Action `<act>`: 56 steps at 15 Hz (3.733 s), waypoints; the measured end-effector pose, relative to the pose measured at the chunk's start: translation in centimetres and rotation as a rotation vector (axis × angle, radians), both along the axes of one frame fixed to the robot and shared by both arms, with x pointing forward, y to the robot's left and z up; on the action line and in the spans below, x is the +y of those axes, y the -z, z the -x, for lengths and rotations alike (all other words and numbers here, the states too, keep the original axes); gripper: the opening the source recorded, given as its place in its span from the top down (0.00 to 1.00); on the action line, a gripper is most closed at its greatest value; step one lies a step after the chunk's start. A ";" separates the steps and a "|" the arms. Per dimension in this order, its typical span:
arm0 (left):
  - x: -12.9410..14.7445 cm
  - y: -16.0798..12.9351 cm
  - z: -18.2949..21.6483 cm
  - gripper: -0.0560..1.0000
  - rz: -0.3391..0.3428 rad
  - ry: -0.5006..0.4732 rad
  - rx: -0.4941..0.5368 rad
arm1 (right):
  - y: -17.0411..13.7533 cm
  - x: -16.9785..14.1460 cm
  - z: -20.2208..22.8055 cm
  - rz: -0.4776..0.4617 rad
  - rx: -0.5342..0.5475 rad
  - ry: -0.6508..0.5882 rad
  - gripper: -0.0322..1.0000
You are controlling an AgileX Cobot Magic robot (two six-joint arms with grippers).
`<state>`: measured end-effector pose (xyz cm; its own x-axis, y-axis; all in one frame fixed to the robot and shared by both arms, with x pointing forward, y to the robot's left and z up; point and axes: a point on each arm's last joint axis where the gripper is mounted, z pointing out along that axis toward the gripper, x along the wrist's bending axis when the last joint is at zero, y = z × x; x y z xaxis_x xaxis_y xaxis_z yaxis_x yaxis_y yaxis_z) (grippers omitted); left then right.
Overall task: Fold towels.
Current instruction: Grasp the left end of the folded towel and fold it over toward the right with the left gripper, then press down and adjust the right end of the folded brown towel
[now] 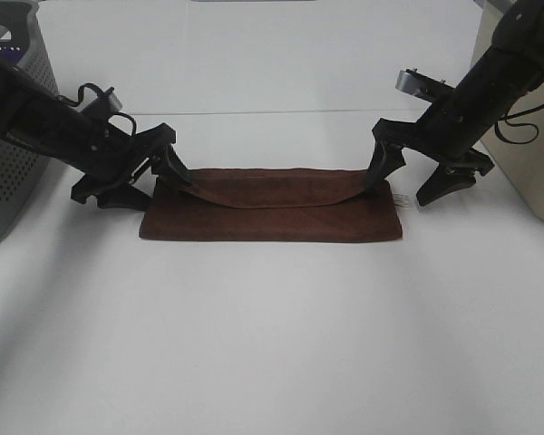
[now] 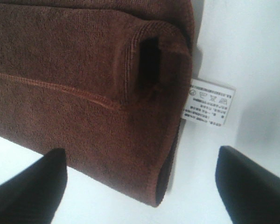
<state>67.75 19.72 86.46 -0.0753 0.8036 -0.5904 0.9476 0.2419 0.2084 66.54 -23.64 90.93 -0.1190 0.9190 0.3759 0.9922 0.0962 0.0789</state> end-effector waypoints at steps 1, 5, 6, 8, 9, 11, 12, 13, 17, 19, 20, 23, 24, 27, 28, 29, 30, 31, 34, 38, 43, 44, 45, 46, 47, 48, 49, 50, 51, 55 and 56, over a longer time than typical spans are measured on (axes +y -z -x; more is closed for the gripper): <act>-0.9 0.1 0.0 0.30 0.009 0.022 0.002 | 0.0 0.0 0.0 0.000 0.000 0.000 0.18; -1.8 0.9 0.1 0.89 -0.009 0.060 0.022 | 0.0 -0.1 0.1 0.009 0.010 -0.011 0.18; -1.3 0.5 0.0 0.91 -0.024 0.058 0.018 | 0.1 -0.1 0.2 0.014 0.014 -0.016 0.18; 0.1 -1.0 -0.3 0.91 -0.053 0.028 0.008 | 0.0 -0.2 0.2 0.022 0.014 -0.022 0.18; 0.9 -2.3 -0.4 0.91 -0.060 0.005 -0.010 | 0.0 -0.2 0.2 0.022 0.014 -0.022 0.18; 1.5 -5.0 -0.7 0.91 -0.048 -0.012 -0.050 | 0.0 -0.2 0.2 0.022 0.014 -0.022 0.18; 1.0 -6.0 -0.8 0.91 -0.022 -0.003 -0.057 | 0.0 -0.2 0.2 0.022 0.014 -0.022 0.18; 0.0 -6.9 -0.9 0.91 0.018 0.011 -0.063 | 0.0 -0.2 0.2 0.022 0.014 -0.022 0.18; -7.0 -10.1 -0.9 0.91 0.089 0.093 -0.177 | 0.0 -0.2 0.2 0.022 0.015 -0.022 0.18; -10.2 -10.4 -0.7 0.91 0.098 0.116 -0.221 | 0.0 -0.2 0.2 0.021 0.016 -0.022 0.18; -11.6 -9.7 -0.6 0.91 0.101 0.125 -0.218 | 0.0 -0.2 0.2 0.021 0.017 -0.023 0.18; -15.0 -6.3 -0.6 0.87 0.103 0.172 -0.168 | 0.0 -0.1 0.5 0.017 0.042 -0.032 0.18; -15.9 -5.6 -0.5 0.82 0.103 0.186 -0.160 | 0.0 -0.1 0.5 0.016 0.044 -0.033 0.18; -17.0 -4.0 -0.2 0.50 0.105 0.191 -0.124 | 0.0 -0.1 0.7 0.014 0.060 -0.039 0.18; -17.1 -4.0 -0.2 0.37 0.112 0.182 -0.118 | 0.0 -0.1 0.7 0.013 0.062 -0.040 0.18; -17.1 -4.3 -0.3 0.25 0.121 0.178 -0.123 | 0.0 -0.1 0.7 0.011 0.062 -0.039 0.18; -17.2 -5.0 -0.6 0.18 0.131 0.183 -0.135 | -0.1 0.1 0.6 -0.007 0.063 -0.029 0.18; -16.9 -6.0 -0.8 0.16 0.138 0.199 -0.144 | -0.4 0.2 0.6 -0.027 0.058 -0.020 0.18; -13.2 -9.3 -2.5 0.16 0.050 0.247 -0.221 | -3.2 1.4 0.5 -0.182 -0.014 -0.004 0.18; -6.0 -11.1 -4.5 0.18 -0.068 0.200 -0.245 | -4.8 5.9 0.2 -0.471 -0.139 -0.081 0.18; -3.6 -10.8 -4.8 0.18 -0.089 0.172 -0.191 | -0.3 8.2 -2.3 -0.501 -0.186 -0.016 0.19; -3.6 -10.8 -4.8 0.18 -0.089 0.177 -0.185 | 0.8 8.1 -3.0 -0.497 -0.179 -0.007 0.19; -3.7 -10.8 -4.7 0.18 -0.087 0.181 -0.176 | 1.7 8.0 -3.4 -0.492 -0.173 0.003 0.19; -3.7 -10.8 -4.6 0.18 -0.086 0.183 -0.171 | 2.2 7.5 -3.7 -0.485 -0.170 0.023 0.19; -3.7 -10.7 -4.6 0.18 -0.086 0.185 -0.167 | 2.4 6.9 -3.9 -0.469 -0.171 0.035 0.19; -3.7 -10.7 -4.5 0.18 -0.085 0.188 -0.163 | 2.6 6.0 -4.0 -0.442 -0.162 0.062 0.19; -3.7 -10.7 -4.5 0.18 -0.085 0.189 -0.162 | 2.8 5.1 -4.1 -0.411 -0.147 0.085 0.19; -3.7 -10.7 -4.5 0.18 -0.085 0.190 -0.160 | 3.0 4.1 -4.2 -0.382 -0.131 0.101 0.19; -3.7 -10.7 -4.5 0.18 -0.085 0.190 -0.160 | 3.0 3.5 -4.1 -0.365 -0.117 0.097 0.19; -3.7 -10.8 -4.3 0.18 -0.083 0.204 -0.145 | -0.9 2.9 -3.0 -0.326 -0.130 -0.015 0.19; -3.6 -11.4 -4.0 0.18 -0.092 0.217 -0.147 | -3.1 3.0 -2.5 -0.345 -0.140 -0.048 0.19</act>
